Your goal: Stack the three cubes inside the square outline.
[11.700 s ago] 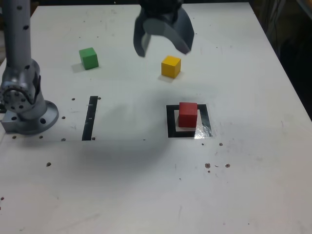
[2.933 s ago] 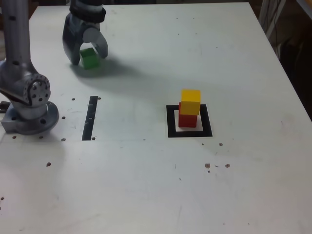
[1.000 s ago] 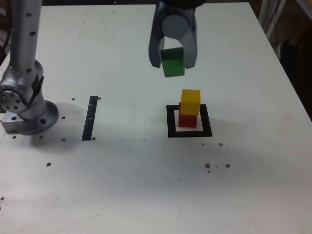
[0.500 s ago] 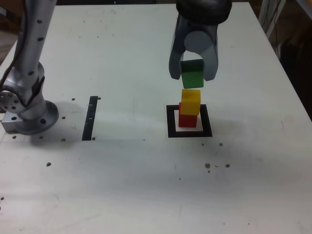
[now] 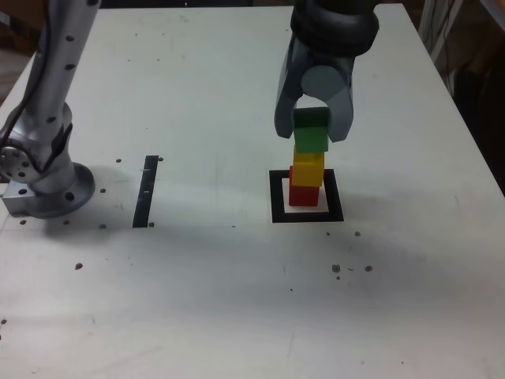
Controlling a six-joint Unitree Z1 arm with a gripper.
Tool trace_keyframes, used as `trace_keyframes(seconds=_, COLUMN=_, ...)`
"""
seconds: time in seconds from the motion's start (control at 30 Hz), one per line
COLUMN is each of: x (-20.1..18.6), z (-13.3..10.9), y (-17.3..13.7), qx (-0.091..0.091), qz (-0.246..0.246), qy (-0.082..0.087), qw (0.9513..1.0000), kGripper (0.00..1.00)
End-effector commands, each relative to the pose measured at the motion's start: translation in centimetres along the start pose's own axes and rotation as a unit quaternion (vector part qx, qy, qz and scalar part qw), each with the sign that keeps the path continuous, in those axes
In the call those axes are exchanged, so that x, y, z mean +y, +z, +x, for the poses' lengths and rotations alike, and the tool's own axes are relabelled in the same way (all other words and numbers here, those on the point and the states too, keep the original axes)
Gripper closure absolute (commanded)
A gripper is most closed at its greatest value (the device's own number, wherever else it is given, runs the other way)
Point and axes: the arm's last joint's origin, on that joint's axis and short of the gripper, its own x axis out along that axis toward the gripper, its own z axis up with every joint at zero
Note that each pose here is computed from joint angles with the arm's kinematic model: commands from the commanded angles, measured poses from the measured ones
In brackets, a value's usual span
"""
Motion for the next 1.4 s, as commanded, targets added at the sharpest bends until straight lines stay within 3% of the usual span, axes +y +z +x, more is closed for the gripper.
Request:
trace_keyframes(seconds=0.0, x=-0.1, z=0.5, y=0.1, qx=0.015, qz=0.002, qy=0.004, qw=0.9999, kGripper=0.81)
trace_keyframes(seconds=0.37, x=-0.2, z=1.2, y=0.4, qx=0.028, qz=0.003, qy=0.006, qw=0.9996, kGripper=0.81)
trace_keyframes(seconds=0.73, x=-0.3, z=1.7, y=0.6, qx=0.037, qz=0.004, qy=-0.002, qw=0.9993, kGripper=0.69)
trace_keyframes(seconds=0.9, x=-0.4, z=1.7, y=0.8, qx=0.036, qz=0.002, qy=-0.006, qw=0.9993, kGripper=0.56)
trace_keyframes(seconds=1.1, x=-0.3, z=1.5, y=0.7, qx=0.033, qz=-0.003, qy=-0.005, qw=0.9994, kGripper=0.14)
trace_keyframes(seconds=1.17, x=-0.3, z=1.2, y=0.5, qx=0.029, qz=-0.004, qy=-0.004, qw=0.9996, kGripper=0.05)
trace_keyframes(seconds=1.37, x=-0.1, z=0.2, y=-0.4, qx=0.014, qz=-0.005, qy=0.006, qw=0.9999, kGripper=0.01)
